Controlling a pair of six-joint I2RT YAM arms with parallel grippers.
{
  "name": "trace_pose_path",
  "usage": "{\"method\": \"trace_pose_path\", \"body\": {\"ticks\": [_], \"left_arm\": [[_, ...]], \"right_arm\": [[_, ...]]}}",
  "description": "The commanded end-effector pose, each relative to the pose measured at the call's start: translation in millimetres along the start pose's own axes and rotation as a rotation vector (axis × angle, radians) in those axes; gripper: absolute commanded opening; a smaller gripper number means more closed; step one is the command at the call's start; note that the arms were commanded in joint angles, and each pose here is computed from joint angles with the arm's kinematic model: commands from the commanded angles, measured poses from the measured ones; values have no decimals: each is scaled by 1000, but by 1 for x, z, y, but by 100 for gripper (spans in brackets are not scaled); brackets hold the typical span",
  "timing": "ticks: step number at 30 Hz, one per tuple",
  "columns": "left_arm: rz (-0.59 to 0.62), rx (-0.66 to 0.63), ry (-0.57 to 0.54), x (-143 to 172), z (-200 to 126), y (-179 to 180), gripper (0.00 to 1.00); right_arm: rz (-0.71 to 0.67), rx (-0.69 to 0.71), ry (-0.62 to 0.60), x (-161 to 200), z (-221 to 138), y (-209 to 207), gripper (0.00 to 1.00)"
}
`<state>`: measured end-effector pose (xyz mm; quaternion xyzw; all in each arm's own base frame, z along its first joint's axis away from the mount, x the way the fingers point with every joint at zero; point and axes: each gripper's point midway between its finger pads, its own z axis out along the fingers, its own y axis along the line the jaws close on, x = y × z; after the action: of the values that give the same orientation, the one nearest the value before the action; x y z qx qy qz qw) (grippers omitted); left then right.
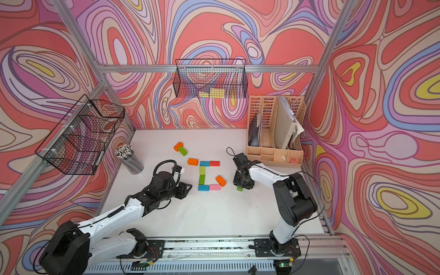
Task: Assemble the letter c with building blocks
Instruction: Assemble the building block at the center of the board.
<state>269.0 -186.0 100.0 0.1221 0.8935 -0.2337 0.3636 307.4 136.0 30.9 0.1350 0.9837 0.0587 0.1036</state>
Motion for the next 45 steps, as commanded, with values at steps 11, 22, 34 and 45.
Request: {"method": "trace_pose_path", "body": {"ticks": [11, 22, 34, 45], "left_arm": [[-8, -3, -30, -3, -2, 2, 55], [-4, -8, -24, -2, 0, 4, 54], [1, -19, -26, -1, -1, 6, 54], [5, -24, -34, -3, -2, 6, 54]], "right_arm": [[-129, -7, 38, 9, 0, 11, 30], [-280, 15, 47, -1, -2, 23, 30], [-342, 9, 73, -10, 14, 37, 32], [-312, 30, 82, -11, 18, 38, 49]]}}
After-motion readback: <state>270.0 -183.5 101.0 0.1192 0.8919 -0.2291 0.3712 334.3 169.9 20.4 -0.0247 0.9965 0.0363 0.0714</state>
